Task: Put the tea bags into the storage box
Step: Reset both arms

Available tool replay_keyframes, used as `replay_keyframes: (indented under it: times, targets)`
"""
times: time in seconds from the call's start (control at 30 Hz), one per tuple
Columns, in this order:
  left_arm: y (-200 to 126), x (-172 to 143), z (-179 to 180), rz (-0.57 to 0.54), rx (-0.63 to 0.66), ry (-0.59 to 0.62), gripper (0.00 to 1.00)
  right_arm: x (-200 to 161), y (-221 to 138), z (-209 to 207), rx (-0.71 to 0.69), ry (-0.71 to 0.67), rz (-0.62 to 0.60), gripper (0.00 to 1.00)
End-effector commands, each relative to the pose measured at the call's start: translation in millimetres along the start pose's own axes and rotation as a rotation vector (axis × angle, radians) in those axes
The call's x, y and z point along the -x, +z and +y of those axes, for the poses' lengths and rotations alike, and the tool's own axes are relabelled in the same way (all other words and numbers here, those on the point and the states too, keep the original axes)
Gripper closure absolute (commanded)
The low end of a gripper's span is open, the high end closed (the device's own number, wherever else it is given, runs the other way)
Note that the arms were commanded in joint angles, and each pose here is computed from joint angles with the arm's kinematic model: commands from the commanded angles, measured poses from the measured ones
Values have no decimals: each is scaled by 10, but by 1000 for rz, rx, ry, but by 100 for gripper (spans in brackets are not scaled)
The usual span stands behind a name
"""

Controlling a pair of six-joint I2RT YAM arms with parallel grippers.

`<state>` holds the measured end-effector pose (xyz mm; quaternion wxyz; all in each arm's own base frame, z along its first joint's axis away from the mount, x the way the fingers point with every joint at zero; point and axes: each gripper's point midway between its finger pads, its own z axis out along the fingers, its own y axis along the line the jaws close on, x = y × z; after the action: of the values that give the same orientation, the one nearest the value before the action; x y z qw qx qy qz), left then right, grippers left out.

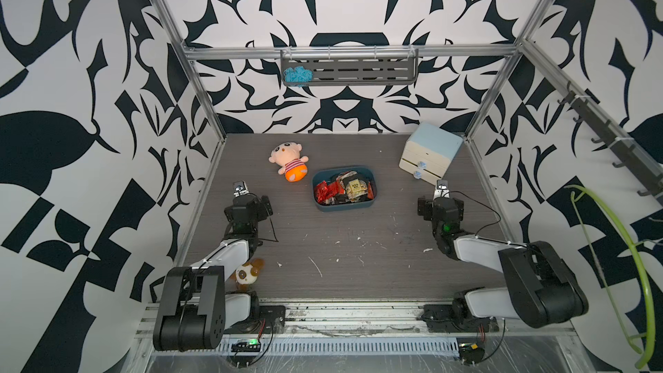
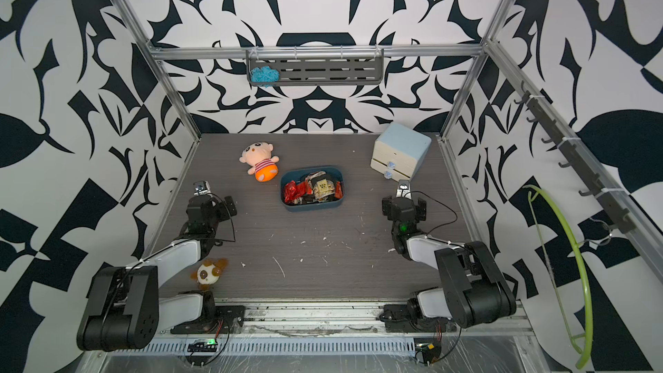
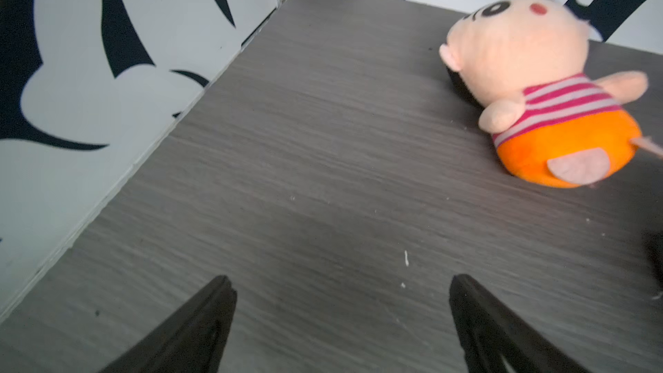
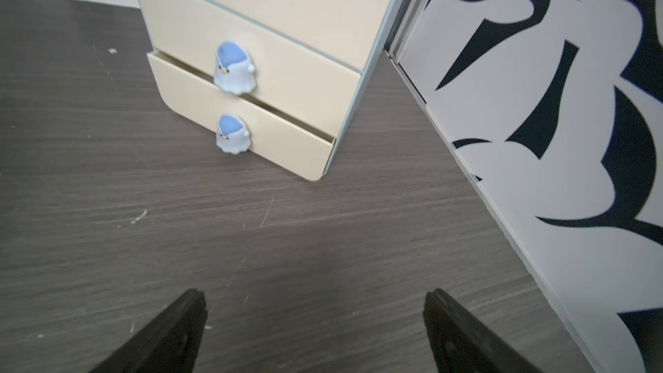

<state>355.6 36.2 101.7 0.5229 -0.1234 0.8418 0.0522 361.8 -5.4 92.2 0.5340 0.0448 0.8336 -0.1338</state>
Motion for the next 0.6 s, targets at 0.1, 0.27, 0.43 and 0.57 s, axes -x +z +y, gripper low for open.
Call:
replay_keyframes:
  times: [0.1, 0.27, 0.43, 0.57]
  targets:
    - [119, 184, -126, -87, -121, 8, 0, 93, 138, 0, 5, 25, -94, 0]
    - [140, 148, -280, -125, -217, 2, 0, 1, 181, 94, 78, 13, -93, 0]
    - [248, 86, -282, -93, -208, -4, 0, -17, 214, 84, 86, 23, -64, 0]
    - [302, -18, -488, -69, -316, 50, 0, -28, 246, 51, 87, 40, -44, 1]
